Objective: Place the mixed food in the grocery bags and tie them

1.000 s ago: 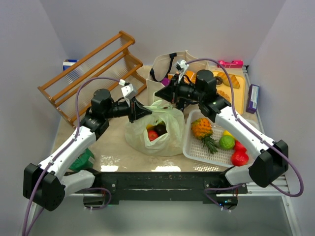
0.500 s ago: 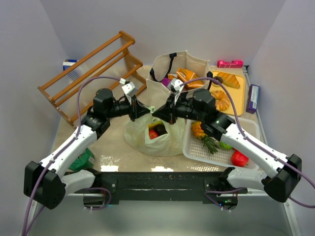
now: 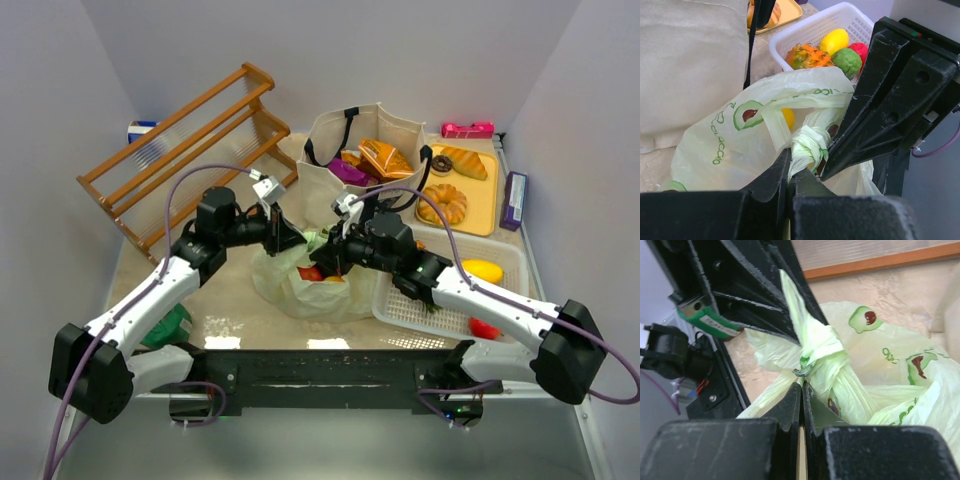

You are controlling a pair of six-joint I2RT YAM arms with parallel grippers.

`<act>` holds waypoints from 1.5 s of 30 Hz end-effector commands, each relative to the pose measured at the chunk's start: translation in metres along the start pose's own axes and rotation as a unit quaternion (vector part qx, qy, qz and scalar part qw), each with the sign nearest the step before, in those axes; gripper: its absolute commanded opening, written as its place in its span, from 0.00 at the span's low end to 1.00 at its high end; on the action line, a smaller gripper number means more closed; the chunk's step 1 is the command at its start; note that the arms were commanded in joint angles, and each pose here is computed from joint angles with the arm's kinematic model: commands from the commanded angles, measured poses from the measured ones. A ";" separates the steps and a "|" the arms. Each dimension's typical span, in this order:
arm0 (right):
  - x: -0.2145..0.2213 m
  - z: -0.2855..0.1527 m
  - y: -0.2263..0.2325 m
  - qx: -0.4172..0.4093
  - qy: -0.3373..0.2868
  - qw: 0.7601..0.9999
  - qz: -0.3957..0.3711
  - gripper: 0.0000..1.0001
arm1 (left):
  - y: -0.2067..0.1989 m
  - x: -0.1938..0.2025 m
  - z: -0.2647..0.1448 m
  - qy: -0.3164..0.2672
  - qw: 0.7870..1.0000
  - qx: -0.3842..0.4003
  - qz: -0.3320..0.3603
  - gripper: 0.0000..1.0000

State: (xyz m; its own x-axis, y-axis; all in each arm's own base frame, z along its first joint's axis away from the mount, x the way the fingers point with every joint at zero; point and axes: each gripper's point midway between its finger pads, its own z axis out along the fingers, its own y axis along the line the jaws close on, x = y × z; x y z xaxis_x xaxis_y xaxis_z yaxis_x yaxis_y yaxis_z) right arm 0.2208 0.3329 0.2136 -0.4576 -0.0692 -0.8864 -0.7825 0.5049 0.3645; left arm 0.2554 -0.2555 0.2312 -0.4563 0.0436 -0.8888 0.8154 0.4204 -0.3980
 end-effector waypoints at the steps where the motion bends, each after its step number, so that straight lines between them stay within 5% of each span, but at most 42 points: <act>1: 0.021 0.000 -0.018 0.040 0.019 0.999 -0.013 0.00 | -0.008 -0.022 -0.005 -0.042 0.999 0.018 0.017 0.00; 4: 0.017 -0.003 -0.013 0.028 0.007 0.999 -0.023 0.00 | -0.012 -0.014 -0.006 -0.032 0.999 0.032 0.009 0.00; 10: 0.012 -0.006 -0.005 0.005 -0.003 0.999 -0.037 0.00 | -0.019 -0.006 -0.006 -0.020 0.998 0.057 -0.001 0.20; 22: 0.009 -0.007 0.000 -0.007 -0.005 0.999 -0.052 0.00 | -0.026 -0.001 -0.001 -0.008 0.995 0.094 -0.016 0.42; 28: 0.013 -0.006 0.001 -0.012 0.005 0.998 -0.059 0.00 | -0.022 -0.002 0.004 -0.004 0.995 0.093 -0.022 0.45; 34: 0.015 -0.007 0.002 -0.014 0.012 0.997 -0.069 0.00 | -0.024 0.003 0.013 0.011 0.995 0.098 -0.022 0.32; 39: 0.021 -0.011 -0.005 0.004 0.025 0.997 -0.077 0.00 | -0.030 -0.005 0.012 0.000 0.994 0.106 0.000 0.00; 45: 0.023 -0.026 -0.021 0.063 0.036 0.995 -0.071 0.00 | -0.043 -0.030 -0.006 -0.071 0.991 0.093 0.071 0.00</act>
State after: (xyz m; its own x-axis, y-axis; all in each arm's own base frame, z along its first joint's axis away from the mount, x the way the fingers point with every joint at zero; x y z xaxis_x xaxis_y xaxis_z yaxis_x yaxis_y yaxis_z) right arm 0.2144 0.3167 0.1901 -0.3725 -0.1822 -0.9100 -0.8213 0.5213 0.2319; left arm 0.2324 -0.2735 0.2230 -0.5105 0.0585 -0.8579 0.8370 0.2624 -0.4802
